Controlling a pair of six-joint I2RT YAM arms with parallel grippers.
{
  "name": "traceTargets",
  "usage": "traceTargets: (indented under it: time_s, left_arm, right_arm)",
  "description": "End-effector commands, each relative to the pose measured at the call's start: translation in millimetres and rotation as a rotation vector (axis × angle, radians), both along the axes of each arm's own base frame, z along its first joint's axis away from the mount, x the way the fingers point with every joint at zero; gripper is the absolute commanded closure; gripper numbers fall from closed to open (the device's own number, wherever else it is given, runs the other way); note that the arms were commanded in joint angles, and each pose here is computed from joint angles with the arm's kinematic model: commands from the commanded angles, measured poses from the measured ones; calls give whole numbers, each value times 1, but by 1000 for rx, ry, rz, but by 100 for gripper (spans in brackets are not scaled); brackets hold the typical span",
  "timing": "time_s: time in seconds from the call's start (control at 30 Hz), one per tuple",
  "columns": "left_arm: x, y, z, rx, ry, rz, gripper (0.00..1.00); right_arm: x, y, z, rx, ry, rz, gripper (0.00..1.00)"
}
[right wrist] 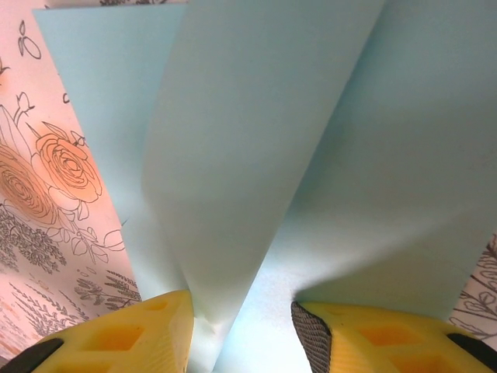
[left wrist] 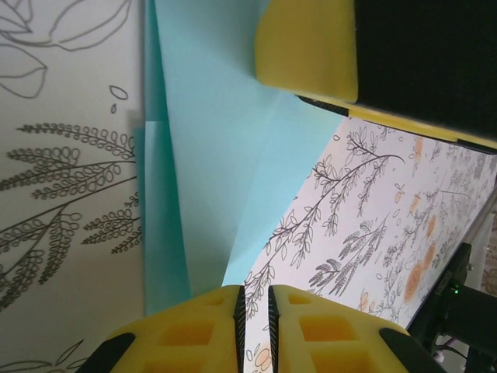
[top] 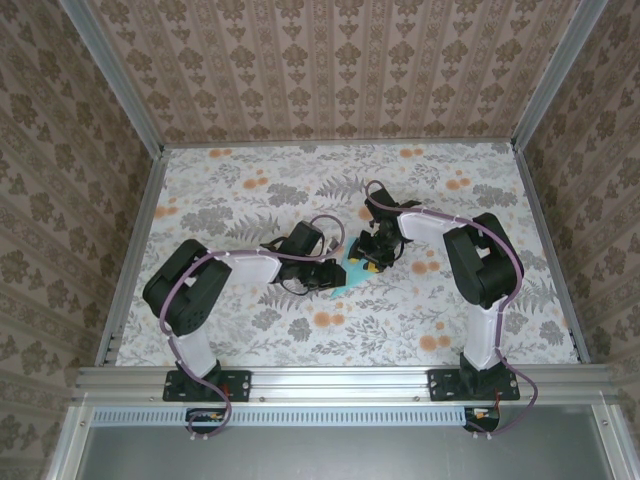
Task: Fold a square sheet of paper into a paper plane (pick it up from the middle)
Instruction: Fourth fold the wing at the center of the table.
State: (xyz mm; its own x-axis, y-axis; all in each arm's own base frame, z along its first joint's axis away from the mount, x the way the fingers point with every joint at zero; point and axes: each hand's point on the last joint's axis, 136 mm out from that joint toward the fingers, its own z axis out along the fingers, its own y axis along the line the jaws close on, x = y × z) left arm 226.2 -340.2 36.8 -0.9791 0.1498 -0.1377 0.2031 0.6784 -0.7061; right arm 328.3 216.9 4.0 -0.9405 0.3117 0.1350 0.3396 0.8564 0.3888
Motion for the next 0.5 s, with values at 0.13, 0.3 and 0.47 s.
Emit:
traceTargets:
  time_s: [0.13, 0.3, 0.47]
  left_arm:
    - [3, 5, -4, 69, -20, 0, 82]
    - [3, 6, -6, 75, -17, 2, 82]
    - [3, 8, -9, 85, -12, 7, 82]
  right_arm:
    - [-64, -73, -95, -366, 246, -14, 52]
    - [-65, -74, -95, -366, 246, -13, 52]
    - [-66, -75, -98, -371, 250, -11, 52]
